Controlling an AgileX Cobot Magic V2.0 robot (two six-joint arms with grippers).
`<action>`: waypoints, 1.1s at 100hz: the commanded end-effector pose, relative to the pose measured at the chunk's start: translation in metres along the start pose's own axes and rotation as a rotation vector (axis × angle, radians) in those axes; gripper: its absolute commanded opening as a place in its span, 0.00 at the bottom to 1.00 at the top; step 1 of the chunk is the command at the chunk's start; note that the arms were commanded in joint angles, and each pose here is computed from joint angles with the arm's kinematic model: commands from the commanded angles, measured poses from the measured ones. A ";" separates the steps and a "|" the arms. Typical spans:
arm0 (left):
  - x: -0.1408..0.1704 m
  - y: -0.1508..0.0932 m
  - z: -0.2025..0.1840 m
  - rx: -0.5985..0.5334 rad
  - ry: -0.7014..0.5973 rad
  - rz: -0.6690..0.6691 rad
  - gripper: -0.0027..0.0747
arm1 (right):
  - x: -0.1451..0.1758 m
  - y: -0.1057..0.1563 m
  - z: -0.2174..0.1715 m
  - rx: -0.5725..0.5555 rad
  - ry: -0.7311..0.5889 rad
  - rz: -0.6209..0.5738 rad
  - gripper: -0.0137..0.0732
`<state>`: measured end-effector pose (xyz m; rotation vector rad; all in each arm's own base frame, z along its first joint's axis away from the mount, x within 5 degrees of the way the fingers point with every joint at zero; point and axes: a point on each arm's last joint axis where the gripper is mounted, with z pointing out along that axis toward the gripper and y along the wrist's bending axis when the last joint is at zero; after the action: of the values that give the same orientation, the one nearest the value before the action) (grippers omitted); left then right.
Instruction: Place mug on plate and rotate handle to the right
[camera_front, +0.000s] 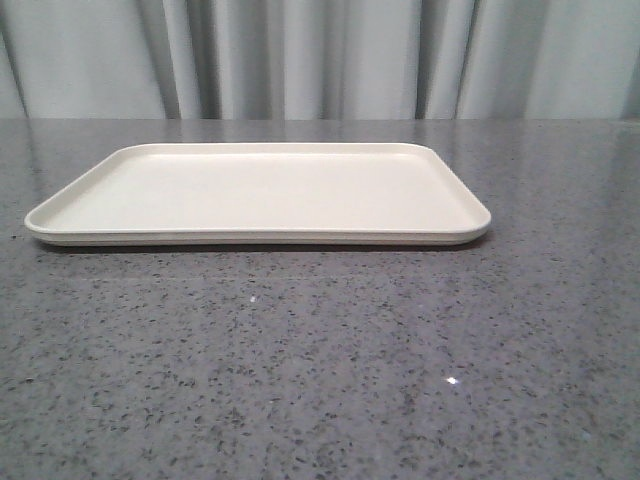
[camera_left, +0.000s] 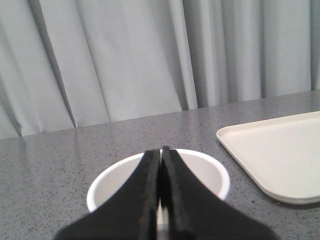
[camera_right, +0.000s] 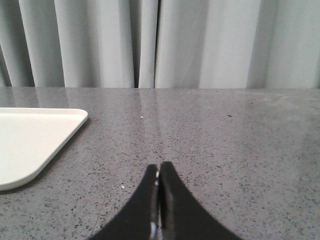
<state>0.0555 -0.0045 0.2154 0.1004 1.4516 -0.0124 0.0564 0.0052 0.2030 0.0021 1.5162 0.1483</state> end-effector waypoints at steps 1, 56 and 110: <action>-0.006 -0.001 -0.003 0.010 -0.095 -0.011 0.01 | -0.008 0.000 -0.002 0.003 -0.091 -0.021 0.03; -0.023 -0.007 -0.006 0.058 -0.287 0.085 0.01 | -0.008 0.000 -0.002 0.003 -0.091 -0.021 0.03; -0.055 0.002 -0.011 0.026 -0.339 -0.174 0.01 | -0.027 0.001 -0.004 -0.001 -0.166 -0.004 0.03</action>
<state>0.0501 -0.0064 0.2390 0.0305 1.2419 -0.1374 0.0563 0.0050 0.2048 0.0008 1.4965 0.1449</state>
